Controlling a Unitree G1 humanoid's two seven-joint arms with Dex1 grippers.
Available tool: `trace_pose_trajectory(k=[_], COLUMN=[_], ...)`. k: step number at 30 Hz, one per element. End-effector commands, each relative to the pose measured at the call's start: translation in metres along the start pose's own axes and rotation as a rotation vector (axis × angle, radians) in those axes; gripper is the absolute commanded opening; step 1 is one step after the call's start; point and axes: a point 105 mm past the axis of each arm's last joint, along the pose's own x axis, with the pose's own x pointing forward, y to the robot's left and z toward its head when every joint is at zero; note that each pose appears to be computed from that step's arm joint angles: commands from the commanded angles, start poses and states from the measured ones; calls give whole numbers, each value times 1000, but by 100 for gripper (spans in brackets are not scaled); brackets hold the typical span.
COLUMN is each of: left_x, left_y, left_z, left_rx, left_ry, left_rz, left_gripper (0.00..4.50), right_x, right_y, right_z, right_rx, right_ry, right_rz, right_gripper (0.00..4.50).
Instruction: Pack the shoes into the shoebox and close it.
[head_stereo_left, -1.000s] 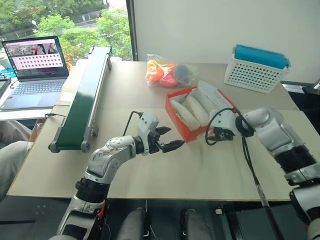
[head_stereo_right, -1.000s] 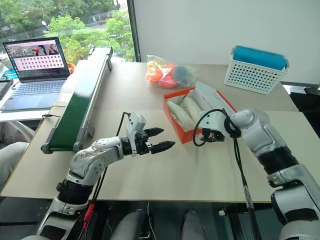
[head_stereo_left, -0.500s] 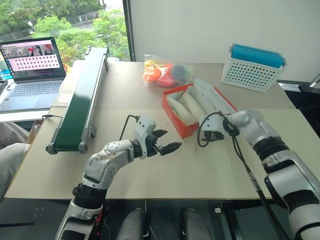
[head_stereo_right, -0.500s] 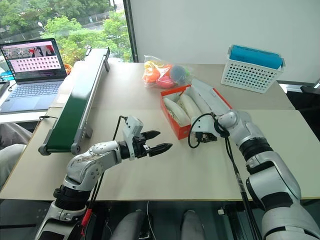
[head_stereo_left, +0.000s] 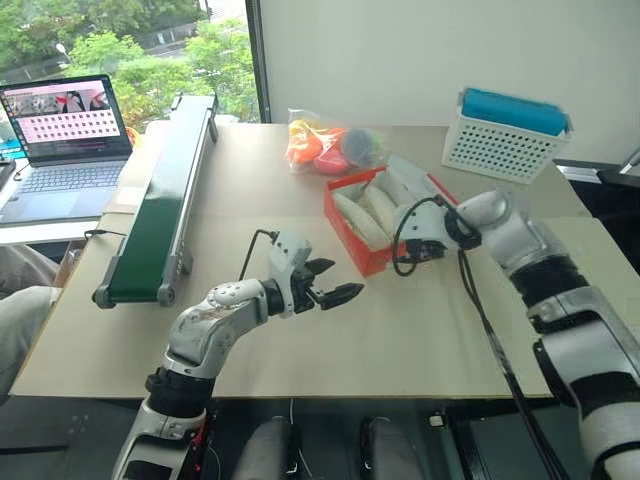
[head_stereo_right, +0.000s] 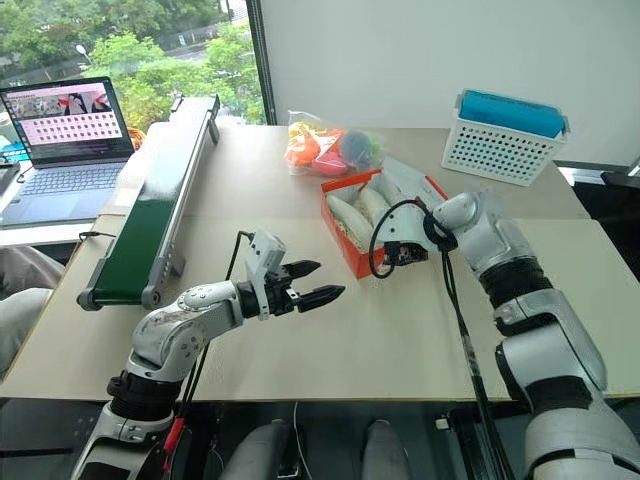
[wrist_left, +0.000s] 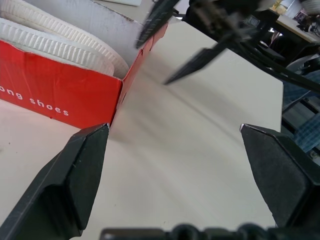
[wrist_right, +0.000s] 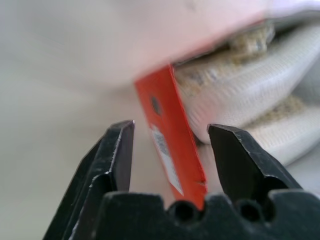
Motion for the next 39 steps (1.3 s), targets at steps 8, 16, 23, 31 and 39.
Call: trace_pose_trajectory(k=[8, 16, 23, 31, 39], left_x=[-5, -3, 0, 2, 4], left_y=[-9, -5, -6, -4, -5], left_z=[7, 8, 10, 14, 15], left_rx=[10, 9, 12, 24, 29], left_ry=[-26, -28, -30, -29, -28], left_rz=[-12, -6, -18, -23, -32], left_gripper=[450, 450, 450, 450, 450], right_x=[25, 26, 27, 28, 32], right_y=[6, 16, 24, 70, 80], right_z=[-23, -13, 14, 79, 100], right_rx=[32, 29, -32, -98, -33], right_ry=[60, -5, -85, -258, -265], right_rz=[-15, 69, 143, 241, 206], right_gripper=[285, 160, 2, 2, 2])
